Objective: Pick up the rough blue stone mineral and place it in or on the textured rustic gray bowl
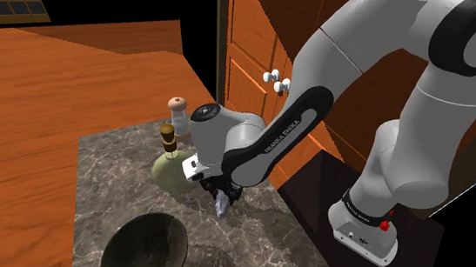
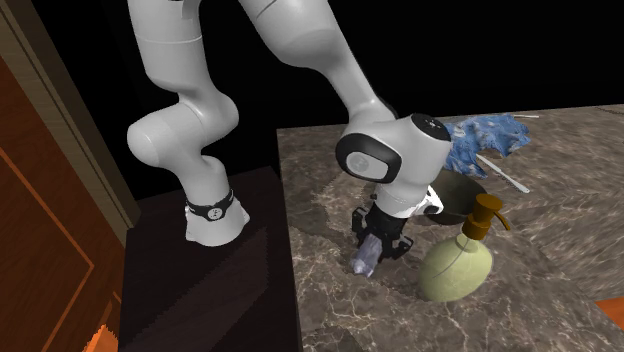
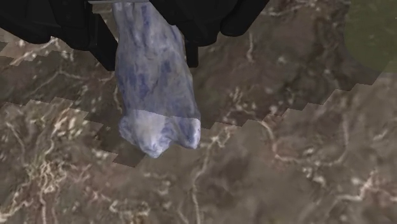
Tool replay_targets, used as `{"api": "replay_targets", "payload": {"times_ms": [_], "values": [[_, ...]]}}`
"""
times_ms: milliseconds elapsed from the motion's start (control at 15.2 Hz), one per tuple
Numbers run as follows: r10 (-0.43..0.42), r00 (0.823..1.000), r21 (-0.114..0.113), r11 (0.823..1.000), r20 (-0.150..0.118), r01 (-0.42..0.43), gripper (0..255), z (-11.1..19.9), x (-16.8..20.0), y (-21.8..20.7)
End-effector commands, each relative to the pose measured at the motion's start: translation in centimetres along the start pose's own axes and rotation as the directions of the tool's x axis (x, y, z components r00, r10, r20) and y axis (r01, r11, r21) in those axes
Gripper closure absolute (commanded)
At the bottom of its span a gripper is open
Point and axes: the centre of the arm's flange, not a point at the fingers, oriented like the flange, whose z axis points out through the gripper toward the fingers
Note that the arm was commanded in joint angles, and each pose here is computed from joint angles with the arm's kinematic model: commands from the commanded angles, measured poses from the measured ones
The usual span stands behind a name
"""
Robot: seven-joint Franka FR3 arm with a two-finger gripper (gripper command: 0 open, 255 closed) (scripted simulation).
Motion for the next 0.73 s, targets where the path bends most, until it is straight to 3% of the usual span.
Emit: {"api": "replay_targets", "payload": {"times_ms": [0, 660], "values": [[0.000, 1.000, 0.000, 1.000, 0.000, 0.000, 255, -0.8, 0.0, -0.1], [0.000, 1.000, 0.000, 1.000, 0.000, 0.000, 255, -6.0, -0.2, -0.9]]}}
